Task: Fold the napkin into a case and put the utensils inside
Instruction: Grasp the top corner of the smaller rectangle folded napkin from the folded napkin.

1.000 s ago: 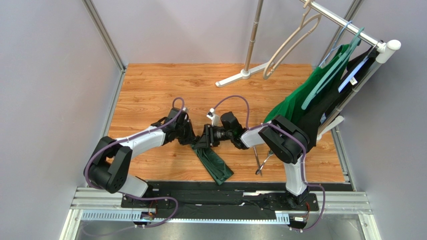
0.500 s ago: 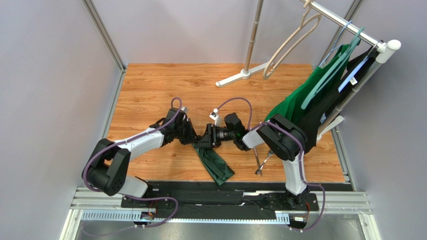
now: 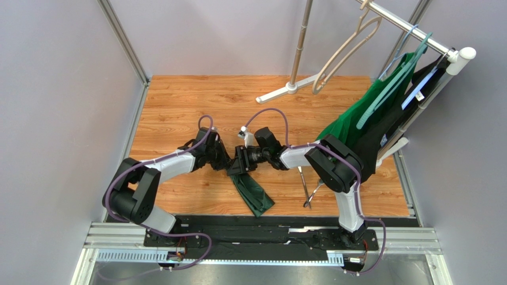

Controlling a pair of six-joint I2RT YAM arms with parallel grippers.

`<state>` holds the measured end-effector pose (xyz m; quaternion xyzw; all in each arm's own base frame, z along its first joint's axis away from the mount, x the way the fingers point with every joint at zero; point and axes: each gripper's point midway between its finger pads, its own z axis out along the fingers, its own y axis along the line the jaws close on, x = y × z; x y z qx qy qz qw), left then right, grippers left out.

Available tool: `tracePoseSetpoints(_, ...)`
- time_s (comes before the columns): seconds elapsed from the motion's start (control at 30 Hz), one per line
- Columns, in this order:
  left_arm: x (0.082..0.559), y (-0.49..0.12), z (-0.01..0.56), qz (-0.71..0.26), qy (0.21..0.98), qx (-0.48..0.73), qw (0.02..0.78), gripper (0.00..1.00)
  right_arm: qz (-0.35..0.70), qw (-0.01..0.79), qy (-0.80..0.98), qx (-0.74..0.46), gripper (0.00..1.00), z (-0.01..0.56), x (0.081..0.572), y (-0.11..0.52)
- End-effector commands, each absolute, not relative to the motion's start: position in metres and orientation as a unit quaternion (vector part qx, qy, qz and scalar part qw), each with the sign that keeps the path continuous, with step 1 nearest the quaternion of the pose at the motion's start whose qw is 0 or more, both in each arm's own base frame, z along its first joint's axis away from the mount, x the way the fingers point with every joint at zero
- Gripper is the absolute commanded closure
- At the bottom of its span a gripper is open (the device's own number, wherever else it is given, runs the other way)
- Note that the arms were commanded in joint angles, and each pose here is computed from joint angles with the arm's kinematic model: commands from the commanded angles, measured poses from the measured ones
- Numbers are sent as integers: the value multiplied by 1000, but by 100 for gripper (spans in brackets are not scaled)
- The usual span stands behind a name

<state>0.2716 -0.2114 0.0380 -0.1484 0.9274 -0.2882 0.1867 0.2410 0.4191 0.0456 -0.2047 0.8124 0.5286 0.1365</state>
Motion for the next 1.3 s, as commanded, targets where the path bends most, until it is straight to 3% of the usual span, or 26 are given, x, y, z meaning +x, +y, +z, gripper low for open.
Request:
tracePoseSetpoints(0.0, 250, -220, 32, -301, 932, -136, 148, 100, 471, 167, 844, -194, 36, 37, 248, 411)
tracePoseSetpoints(0.47, 251, -213, 33, -301, 931, -133, 155, 100, 482, 175, 841, -173, 32, 65, 240, 393)
tracePoseSetpoints(1.27, 251, -213, 37, -304, 930, -130, 158, 100, 431, 194, 845, -250, 37, 77, 229, 411)
